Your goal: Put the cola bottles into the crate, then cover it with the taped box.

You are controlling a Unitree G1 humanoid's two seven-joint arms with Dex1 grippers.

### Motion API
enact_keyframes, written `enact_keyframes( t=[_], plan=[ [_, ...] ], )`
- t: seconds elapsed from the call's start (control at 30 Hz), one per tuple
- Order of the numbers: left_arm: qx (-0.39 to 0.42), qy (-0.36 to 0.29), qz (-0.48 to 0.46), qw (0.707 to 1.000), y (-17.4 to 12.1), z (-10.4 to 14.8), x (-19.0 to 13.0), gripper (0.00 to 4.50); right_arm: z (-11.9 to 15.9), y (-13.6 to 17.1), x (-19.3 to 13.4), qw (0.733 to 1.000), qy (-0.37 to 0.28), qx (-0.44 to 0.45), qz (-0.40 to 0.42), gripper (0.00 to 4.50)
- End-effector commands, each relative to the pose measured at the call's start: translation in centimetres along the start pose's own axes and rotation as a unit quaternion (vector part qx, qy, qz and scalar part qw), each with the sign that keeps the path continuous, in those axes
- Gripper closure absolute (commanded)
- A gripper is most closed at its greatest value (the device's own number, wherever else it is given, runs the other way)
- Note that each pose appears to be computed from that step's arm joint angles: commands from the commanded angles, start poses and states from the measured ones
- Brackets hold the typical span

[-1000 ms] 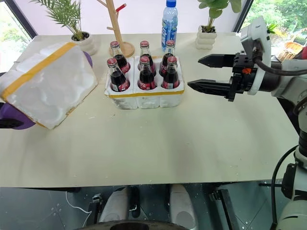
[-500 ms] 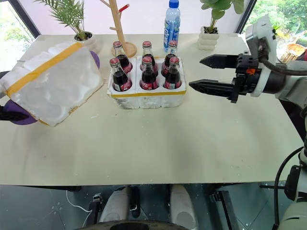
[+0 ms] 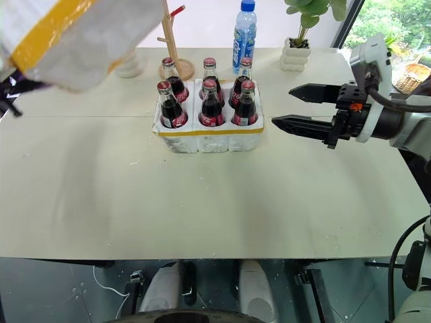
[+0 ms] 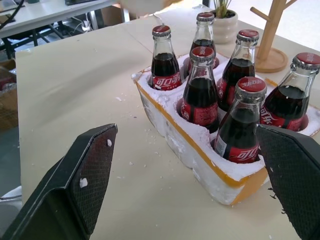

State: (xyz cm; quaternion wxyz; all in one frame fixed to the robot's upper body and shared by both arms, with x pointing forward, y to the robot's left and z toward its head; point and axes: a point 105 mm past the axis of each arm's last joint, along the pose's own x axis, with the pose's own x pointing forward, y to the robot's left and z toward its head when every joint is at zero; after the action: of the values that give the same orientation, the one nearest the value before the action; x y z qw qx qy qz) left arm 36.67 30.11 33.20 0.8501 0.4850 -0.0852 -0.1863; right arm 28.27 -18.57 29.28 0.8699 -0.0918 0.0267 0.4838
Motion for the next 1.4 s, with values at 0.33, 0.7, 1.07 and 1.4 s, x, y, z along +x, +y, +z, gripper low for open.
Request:
enact_keyframes(
  t=[0.33, 0.7, 1.07, 1.4],
  plan=[
    [0.281, -0.085, 0.065, 0.954, -3.1, 6.9, 4.7, 4.08, 1.2, 0.1, -0.8, 0.999, -0.029, -0.012, -0.027, 0.0],
    [0.365, -0.118, 0.064, 0.921, -5.9, 7.4, 8.3, 4.08, 1.1, 0.3, -0.7, 0.999, -0.038, -0.011, -0.035, 0.0],
    [0.336, -0.108, 0.013, 0.936, -8.5, 4.6, 7.0, 0.05, 0.5, 0.5, -0.9, 0.998, -0.038, -0.003, -0.044, 0.0],
    [-0.066, -0.056, -0.055, 0.995, -9.4, 1.7, -0.5, 0.05, -2.4, -0.3, -1.8, 0.998, 0.015, 0.009, -0.055, 0.0]
  ],
)
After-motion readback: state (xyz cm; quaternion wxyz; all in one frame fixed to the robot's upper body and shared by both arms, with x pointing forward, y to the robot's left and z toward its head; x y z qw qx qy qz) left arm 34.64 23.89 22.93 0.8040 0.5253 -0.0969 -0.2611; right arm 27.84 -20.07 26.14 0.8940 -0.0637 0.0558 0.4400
